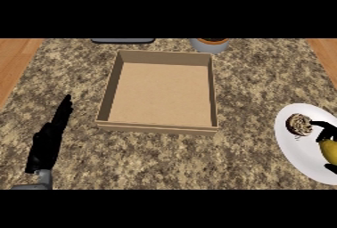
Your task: Pick the lemon from the plate and place it in the cardboard box
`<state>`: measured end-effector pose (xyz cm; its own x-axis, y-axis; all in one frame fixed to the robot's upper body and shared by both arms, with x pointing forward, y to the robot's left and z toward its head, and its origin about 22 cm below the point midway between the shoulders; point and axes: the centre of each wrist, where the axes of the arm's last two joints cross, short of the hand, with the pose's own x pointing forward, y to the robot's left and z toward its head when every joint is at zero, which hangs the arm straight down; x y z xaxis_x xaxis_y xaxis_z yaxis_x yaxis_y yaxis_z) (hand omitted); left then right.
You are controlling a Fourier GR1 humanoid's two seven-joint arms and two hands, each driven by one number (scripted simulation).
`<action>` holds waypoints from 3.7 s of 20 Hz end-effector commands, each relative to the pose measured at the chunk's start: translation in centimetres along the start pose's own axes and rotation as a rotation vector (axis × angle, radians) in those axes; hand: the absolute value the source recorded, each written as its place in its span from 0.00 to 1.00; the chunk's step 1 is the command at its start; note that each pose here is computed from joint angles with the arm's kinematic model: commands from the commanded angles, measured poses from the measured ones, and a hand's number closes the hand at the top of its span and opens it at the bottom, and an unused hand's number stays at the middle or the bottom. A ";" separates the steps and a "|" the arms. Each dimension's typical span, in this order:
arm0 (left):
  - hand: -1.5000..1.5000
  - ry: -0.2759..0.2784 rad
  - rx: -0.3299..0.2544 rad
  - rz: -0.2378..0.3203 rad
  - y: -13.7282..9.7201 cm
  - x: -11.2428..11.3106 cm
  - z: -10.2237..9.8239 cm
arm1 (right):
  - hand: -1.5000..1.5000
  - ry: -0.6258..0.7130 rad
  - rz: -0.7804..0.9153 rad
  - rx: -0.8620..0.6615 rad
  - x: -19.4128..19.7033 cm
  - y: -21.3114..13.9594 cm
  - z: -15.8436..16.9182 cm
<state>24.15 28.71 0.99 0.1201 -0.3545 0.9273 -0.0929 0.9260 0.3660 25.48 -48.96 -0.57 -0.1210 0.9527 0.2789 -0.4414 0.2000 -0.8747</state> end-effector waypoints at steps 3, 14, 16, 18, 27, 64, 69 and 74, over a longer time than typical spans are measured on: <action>0.50 0.005 0.011 -0.003 0.2 0.3 0.9 | 1.00 -0.048 0.020 -0.134 0.6 1.9 -0.6; 0.50 -0.084 -0.099 -0.009 -2.2 2.9 -1.6 | 1.00 -0.422 0.312 -0.202 15.6 -12.7 -15.0; 0.50 -0.058 -0.083 -0.018 -2.3 1.5 -0.8 | 1.00 -0.444 0.325 -0.251 16.3 -14.0 -15.4; 0.50 -0.061 -0.074 -0.006 -1.5 2.4 -1.2 | 1.00 -0.465 0.301 -0.272 16.8 -15.5 -15.6; 0.50 -0.040 -0.046 0.003 -2.0 1.1 -0.7 | 1.00 -0.892 -0.124 -0.306 20.5 -19.4 -16.7; 0.50 -0.066 -0.078 0.000 -2.3 2.6 -1.7 | 0.00 -0.785 -0.133 -0.001 42.1 -11.3 -22.6; 0.50 -0.065 -0.084 -0.003 -2.3 2.5 -2.3 | 0.00 -0.803 -0.218 -0.013 41.3 -10.1 -22.8; 0.50 -0.049 -0.074 -0.008 -2.3 0.6 -1.3 | 0.00 -0.819 -0.524 -0.089 41.2 -10.9 -22.7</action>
<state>26.05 26.33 1.68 0.0662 -0.3700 0.9267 -0.0128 0.9283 0.3716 45.32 -6.65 10.92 -0.5872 0.3850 0.7120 -0.5406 0.4682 -0.6990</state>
